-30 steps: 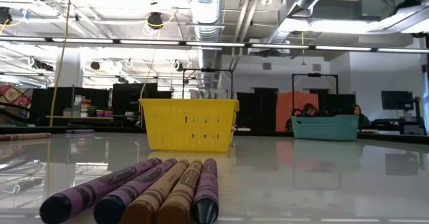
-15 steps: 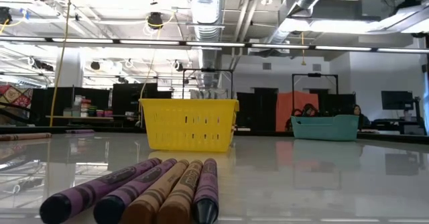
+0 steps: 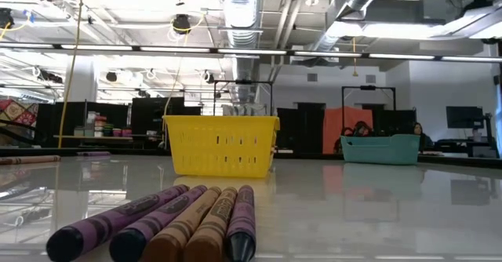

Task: Sort crayons
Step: Put the blue crayon into the orange basket

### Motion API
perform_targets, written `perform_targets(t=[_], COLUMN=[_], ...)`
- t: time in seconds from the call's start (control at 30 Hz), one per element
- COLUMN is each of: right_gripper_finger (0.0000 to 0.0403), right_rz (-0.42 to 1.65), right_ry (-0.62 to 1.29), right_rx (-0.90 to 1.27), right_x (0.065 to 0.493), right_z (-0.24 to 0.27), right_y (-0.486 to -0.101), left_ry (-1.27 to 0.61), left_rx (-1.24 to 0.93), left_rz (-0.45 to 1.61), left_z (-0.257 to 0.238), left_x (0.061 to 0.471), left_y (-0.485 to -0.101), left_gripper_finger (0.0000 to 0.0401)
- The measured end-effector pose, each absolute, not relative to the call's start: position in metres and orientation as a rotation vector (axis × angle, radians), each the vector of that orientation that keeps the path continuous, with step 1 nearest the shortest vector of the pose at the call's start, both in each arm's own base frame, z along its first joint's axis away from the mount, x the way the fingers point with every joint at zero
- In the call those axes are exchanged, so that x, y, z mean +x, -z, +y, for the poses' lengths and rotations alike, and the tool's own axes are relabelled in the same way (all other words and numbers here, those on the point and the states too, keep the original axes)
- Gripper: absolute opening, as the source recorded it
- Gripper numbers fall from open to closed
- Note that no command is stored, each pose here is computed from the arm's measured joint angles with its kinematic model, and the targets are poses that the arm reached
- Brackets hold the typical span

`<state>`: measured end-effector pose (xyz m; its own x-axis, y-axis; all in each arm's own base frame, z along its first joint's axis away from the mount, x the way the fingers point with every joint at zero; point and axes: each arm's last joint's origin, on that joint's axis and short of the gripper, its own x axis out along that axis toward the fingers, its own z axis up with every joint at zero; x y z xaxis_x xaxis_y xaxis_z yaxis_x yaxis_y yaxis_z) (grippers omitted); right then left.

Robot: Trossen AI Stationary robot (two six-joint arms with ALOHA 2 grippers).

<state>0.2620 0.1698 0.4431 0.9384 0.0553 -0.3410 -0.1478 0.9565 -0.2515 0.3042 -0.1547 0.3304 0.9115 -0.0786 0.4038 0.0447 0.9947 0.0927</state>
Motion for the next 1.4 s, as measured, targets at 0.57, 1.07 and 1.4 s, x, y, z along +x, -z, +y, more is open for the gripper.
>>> perform_targets(t=[0.57,1.07,1.4], right_gripper_finger=[0.0000,0.0040,0.0005], right_rz=[0.337,0.356,0.370], right_ry=[-0.114,-0.116,-0.104], right_rx=[-0.263,-0.255,-0.271], right_x=[0.273,0.274,0.273], right_z=[0.171,0.171,0.170], right_y=[-0.438,-0.436,-0.434], left_ry=[0.098,0.091,0.025], left_rx=[0.095,0.110,0.138], left_rz=[-0.413,-0.356,-0.244], left_z=[-0.156,-0.160,-0.161], left_x=[0.305,0.303,0.308], left_y=[-0.329,-0.325,-0.324], left_gripper_finger=[0.0011,0.0000,0.0000])
